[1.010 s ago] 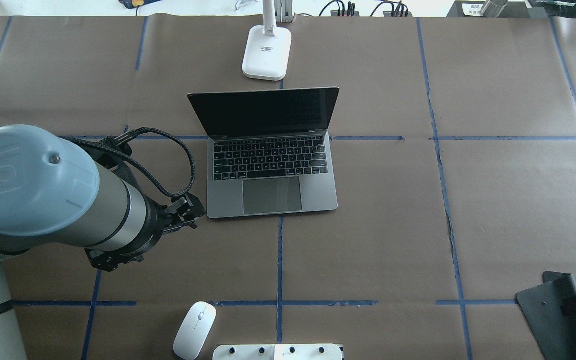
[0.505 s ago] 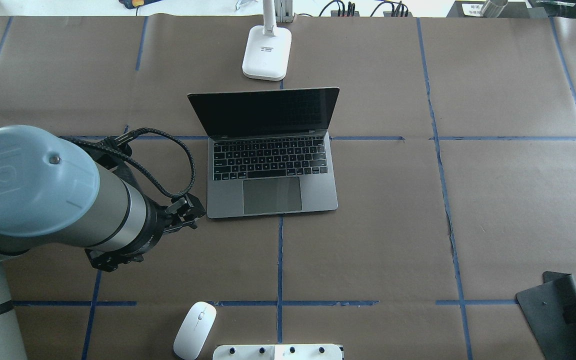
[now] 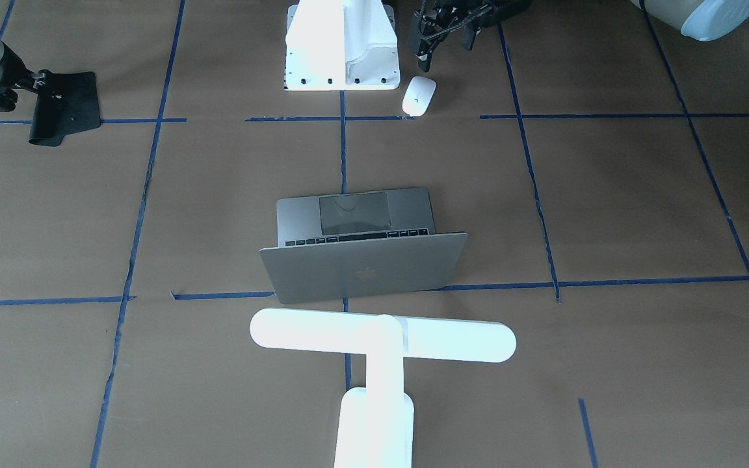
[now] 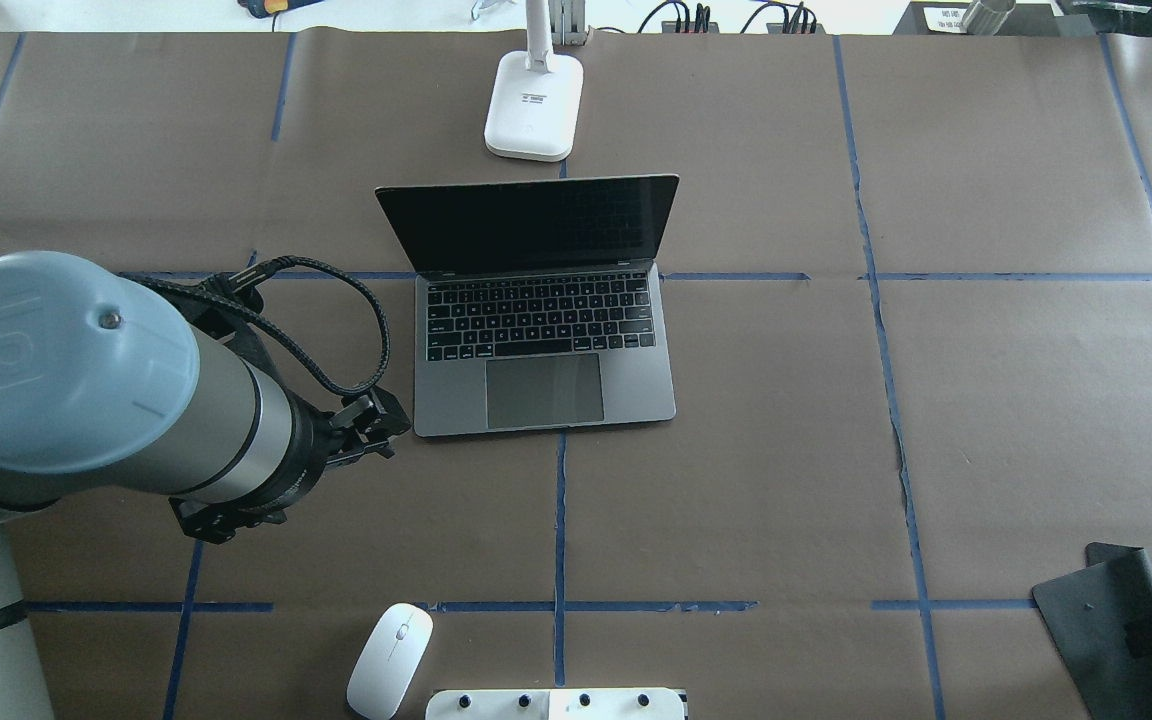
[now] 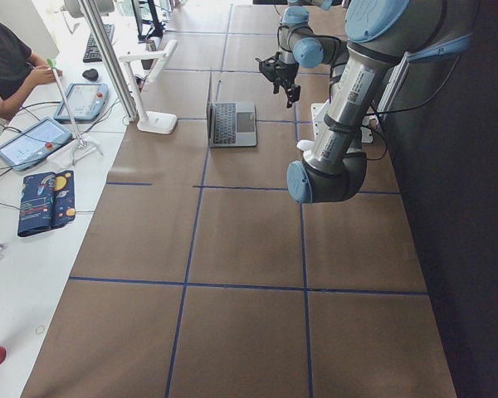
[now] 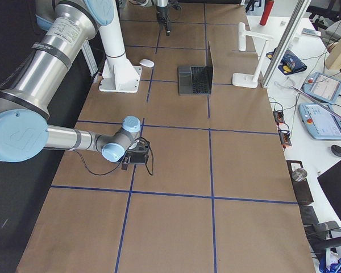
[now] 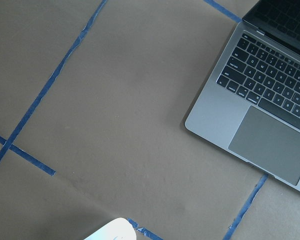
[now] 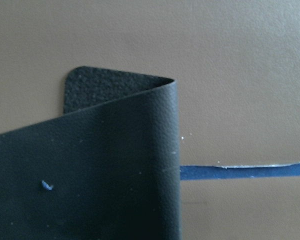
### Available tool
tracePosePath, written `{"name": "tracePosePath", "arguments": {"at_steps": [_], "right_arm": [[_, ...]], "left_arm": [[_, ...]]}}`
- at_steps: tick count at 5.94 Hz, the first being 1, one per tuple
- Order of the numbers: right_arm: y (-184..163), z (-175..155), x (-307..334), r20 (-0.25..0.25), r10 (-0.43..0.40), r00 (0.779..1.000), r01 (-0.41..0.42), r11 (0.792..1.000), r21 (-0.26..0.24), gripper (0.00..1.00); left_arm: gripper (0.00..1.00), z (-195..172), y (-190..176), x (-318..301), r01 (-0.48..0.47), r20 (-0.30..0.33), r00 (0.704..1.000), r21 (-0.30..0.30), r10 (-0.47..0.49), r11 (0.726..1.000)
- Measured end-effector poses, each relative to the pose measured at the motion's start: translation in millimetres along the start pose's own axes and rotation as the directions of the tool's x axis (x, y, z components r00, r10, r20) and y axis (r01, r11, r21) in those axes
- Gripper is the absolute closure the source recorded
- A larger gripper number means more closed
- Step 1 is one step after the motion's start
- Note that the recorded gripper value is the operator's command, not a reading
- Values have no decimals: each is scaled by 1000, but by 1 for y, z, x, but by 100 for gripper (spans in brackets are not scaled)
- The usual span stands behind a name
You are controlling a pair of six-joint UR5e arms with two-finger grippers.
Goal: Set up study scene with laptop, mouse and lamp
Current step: 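Reach the right gripper down and grasp the black mouse pad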
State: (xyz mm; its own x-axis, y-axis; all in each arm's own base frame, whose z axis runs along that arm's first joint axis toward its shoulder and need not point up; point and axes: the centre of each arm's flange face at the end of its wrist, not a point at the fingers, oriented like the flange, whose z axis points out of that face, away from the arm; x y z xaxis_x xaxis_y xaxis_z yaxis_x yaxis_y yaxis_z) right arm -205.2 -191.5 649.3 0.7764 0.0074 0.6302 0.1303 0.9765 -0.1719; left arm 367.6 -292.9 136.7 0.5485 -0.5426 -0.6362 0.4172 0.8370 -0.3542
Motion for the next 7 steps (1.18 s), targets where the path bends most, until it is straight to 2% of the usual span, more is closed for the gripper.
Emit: {"name": "tracePosePath", "arguments": {"at_steps": [1, 2, 3, 7], "right_arm": [[0, 2, 0, -2, -3, 1000, 3, 1000, -3, 55], [0, 3, -1, -1, -4, 1000, 4, 1000, -4, 75], [0, 3, -2, 1, -6, 1000, 6, 1000, -3, 85], [-1, -2, -4, 14, -9, 1000, 9, 1000, 7, 97]], "left_arm": [[0, 0, 0, 0, 0, 1, 1000, 0, 0, 1000], [0, 0, 0, 0, -1, 0, 1000, 0, 1, 1000], [0, 0, 0, 0, 0, 1, 1000, 1, 0, 1000], [0, 1, -1, -1, 1, 3, 1000, 2, -1, 1000]]}}
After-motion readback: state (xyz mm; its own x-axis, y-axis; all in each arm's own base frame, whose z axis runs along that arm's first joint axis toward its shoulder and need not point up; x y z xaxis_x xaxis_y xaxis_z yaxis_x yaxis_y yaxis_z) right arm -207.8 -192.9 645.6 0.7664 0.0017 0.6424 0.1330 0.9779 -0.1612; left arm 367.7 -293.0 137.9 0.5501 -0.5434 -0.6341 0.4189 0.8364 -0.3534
